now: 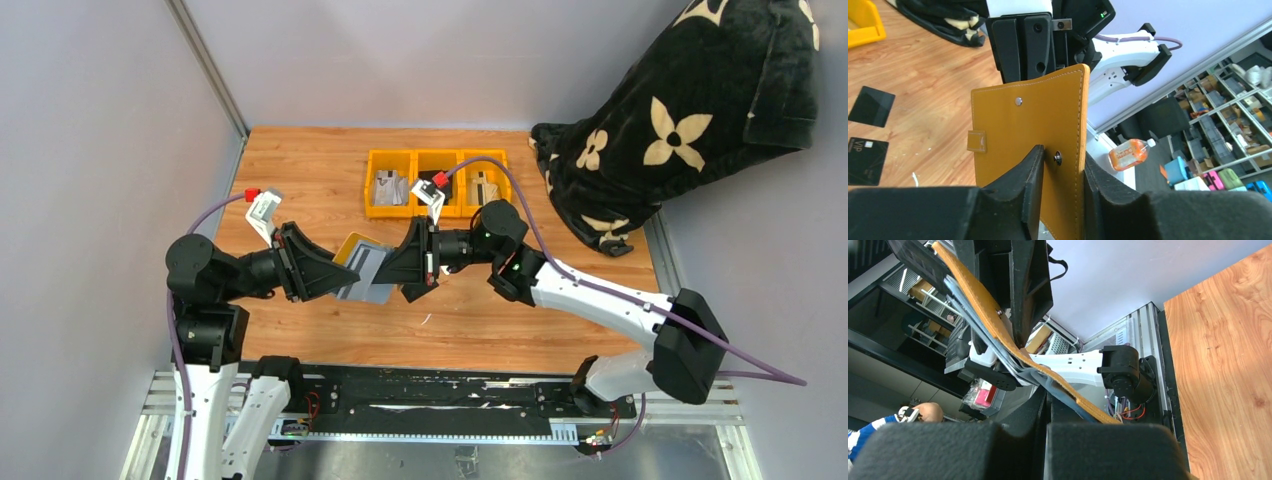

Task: Take the credit cards out of the card holder
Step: Remove the credit card from the card holder.

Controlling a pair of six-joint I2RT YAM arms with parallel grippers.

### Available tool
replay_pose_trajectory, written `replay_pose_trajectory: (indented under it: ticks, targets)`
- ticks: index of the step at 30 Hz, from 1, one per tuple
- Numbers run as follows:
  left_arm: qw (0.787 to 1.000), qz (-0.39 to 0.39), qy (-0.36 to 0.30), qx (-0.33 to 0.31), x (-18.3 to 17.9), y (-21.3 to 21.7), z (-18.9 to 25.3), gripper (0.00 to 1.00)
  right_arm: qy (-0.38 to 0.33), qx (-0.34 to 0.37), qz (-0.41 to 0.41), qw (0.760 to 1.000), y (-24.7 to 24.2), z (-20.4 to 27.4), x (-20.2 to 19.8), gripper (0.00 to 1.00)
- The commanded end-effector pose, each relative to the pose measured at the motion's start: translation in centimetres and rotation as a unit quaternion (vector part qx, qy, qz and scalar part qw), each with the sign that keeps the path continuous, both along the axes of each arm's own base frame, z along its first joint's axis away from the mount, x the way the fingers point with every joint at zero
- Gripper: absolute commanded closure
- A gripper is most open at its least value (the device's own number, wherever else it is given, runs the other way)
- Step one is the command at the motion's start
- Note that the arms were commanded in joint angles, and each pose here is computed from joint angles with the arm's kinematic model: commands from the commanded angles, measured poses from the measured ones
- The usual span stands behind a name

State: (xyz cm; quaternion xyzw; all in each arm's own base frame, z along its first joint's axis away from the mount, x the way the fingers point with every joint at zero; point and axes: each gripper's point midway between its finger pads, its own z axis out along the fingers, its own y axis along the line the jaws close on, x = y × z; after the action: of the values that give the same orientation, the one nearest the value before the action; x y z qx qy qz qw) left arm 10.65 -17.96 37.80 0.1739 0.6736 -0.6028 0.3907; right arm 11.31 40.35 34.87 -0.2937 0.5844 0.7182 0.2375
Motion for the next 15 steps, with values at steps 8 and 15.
replay_pose_trajectory:
  ticks: [8, 15]
  targets:
    - [1.0, -0.001, -0.013, -0.022, -0.3, -0.2, 1.9, 0.92, -0.013, 0.037, 0.002, 0.999, -1.3, 2.3, -1.1, 0.82]
    - [0.999, 0.011, -0.018, -0.029, -0.1, -0.1, 2.6, 0.95, -0.017, 0.041, 0.001, 0.999, -2.4, 1.8, -1.9, 0.72]
